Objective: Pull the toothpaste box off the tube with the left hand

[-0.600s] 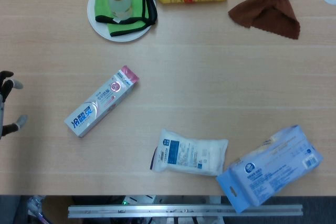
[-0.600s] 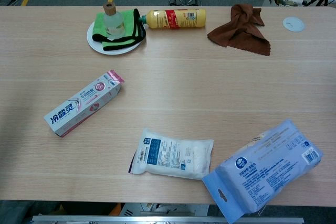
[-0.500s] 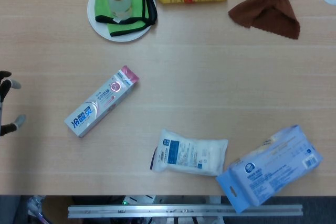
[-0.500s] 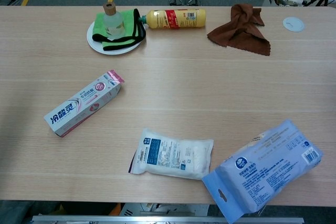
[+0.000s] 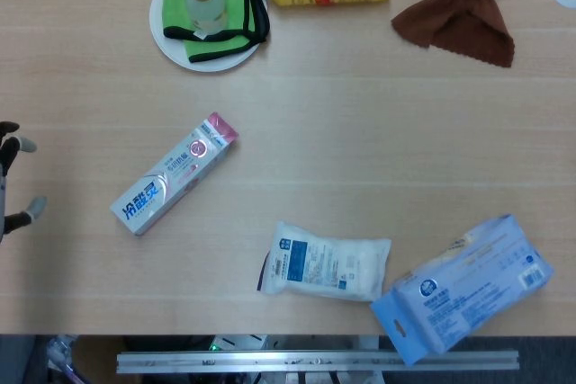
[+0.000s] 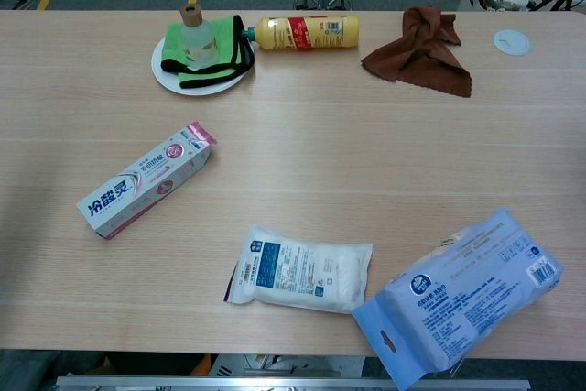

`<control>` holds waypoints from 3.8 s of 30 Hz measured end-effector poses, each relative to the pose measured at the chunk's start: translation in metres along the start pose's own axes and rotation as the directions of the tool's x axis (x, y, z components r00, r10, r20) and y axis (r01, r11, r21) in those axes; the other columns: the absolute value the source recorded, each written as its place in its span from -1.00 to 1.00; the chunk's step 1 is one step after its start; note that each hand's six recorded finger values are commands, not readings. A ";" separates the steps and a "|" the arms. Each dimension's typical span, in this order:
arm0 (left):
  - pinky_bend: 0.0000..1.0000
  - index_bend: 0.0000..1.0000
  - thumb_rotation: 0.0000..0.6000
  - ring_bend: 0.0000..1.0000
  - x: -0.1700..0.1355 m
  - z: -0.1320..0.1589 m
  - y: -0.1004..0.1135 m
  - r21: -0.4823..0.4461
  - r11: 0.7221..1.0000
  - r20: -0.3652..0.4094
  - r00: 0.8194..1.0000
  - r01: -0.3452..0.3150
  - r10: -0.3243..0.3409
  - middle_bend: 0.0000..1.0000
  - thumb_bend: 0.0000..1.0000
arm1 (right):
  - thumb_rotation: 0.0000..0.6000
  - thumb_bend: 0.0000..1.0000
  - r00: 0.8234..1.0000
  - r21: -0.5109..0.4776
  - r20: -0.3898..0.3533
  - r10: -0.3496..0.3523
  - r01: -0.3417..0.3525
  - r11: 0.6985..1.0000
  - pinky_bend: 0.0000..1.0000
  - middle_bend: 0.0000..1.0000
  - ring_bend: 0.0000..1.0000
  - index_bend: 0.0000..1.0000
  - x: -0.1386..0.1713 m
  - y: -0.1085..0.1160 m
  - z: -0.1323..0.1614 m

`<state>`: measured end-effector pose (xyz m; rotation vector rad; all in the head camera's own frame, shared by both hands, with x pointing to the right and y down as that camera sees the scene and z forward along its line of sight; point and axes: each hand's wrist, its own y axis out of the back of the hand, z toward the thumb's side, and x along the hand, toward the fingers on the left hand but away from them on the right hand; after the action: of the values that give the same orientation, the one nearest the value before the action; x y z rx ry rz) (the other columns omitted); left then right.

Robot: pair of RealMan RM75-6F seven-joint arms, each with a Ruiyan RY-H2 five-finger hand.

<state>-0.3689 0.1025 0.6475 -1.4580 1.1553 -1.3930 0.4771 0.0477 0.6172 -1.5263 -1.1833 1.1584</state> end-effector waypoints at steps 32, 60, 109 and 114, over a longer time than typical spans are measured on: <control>-0.41 -0.55 0.80 -0.68 -0.002 0.089 -0.051 -0.056 0.986 0.113 0.982 0.157 -0.150 -0.62 -0.87 | 1.00 -0.85 0.986 -0.060 -0.070 -0.151 0.147 0.987 -0.32 -0.32 -0.47 -0.21 -0.038 0.043 0.019; -0.42 -0.60 0.66 -0.68 0.042 0.100 -0.123 0.011 0.972 -0.025 0.972 0.233 -0.233 -0.63 -0.88 | 1.00 -0.85 0.992 -0.088 -0.023 -0.128 0.125 0.988 -0.32 -0.32 -0.47 -0.21 -0.032 0.035 -0.010; -0.41 -0.60 0.73 -0.62 0.047 0.110 -0.137 -0.006 0.962 -0.034 0.961 0.274 -0.274 -0.62 -0.88 | 1.00 -0.84 0.996 -0.098 0.005 -0.091 0.091 0.991 -0.32 -0.32 -0.47 -0.21 -0.028 0.023 -0.018; -0.40 -0.59 0.78 -0.57 0.048 0.106 -0.140 -0.008 0.959 -0.050 0.958 0.283 -0.283 -0.59 -0.88 | 1.00 -0.84 0.996 -0.099 0.008 -0.085 0.085 0.991 -0.32 -0.32 -0.47 -0.21 -0.027 0.021 -0.019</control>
<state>-0.2522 0.0887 0.7867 -1.6464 1.0056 -1.6312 0.4965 0.0154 0.6048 -1.5326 -1.3132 1.0597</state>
